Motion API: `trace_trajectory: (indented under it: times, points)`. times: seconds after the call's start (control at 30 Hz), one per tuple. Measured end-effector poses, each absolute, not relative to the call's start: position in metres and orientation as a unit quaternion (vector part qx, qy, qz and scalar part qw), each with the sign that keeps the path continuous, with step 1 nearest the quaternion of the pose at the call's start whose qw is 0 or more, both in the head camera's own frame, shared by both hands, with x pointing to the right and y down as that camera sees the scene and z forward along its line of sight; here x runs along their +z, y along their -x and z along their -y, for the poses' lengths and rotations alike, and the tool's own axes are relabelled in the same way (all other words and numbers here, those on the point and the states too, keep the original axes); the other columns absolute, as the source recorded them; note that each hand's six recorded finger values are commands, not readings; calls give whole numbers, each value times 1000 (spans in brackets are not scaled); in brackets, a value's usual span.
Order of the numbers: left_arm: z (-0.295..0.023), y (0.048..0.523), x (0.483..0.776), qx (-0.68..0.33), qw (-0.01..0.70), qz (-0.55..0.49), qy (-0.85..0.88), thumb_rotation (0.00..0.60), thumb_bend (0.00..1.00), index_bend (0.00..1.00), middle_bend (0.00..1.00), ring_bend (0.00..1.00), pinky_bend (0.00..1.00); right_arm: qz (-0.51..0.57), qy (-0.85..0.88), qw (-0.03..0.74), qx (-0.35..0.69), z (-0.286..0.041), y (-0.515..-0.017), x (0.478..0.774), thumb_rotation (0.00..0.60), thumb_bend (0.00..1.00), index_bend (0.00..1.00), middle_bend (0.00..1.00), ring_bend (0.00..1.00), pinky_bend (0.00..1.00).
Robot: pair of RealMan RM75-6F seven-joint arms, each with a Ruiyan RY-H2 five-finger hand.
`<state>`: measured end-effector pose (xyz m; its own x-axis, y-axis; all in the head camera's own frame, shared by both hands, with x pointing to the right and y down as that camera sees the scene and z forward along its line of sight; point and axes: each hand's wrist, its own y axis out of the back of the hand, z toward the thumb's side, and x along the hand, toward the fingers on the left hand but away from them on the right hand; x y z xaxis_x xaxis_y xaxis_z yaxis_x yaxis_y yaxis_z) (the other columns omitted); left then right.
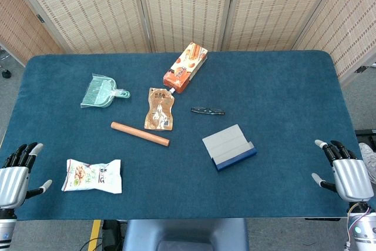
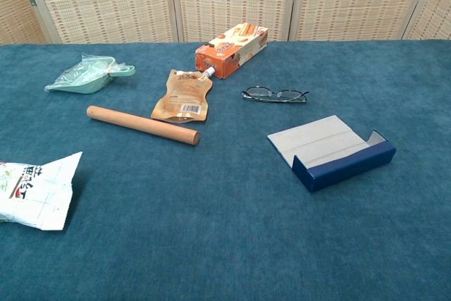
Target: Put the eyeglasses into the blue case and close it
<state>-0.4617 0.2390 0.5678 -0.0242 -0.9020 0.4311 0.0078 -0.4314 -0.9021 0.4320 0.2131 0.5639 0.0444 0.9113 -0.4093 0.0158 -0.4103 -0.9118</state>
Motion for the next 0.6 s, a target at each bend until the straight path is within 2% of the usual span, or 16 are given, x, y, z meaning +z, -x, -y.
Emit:
trace_trajectory:
  times: [0.33, 0.43, 0.5, 0.6]
  points:
    - [-240, 462, 566, -601, 376, -384, 591, 600, 196, 144, 132, 102, 216, 382, 620, 394, 561, -211, -425, 562, 600, 169, 169, 315, 240, 327]
    - [-241, 462, 565, -601, 374, -385, 592, 600, 196, 144, 132, 103, 216, 379, 623, 398, 556, -210, -422, 561, 600, 182, 169, 317, 276, 330]
    - [-241, 462, 565, -600, 373, -387, 593, 600, 196, 145, 132, 102, 216, 378, 625, 402, 552, -209, -419, 561, 600, 188, 169, 338, 347, 403]
    - [-240, 461, 564, -594, 370, -391, 598, 600, 196, 148, 132, 102, 216, 375, 627, 410, 545, -204, -415, 561, 600, 197, 169, 377, 474, 591]
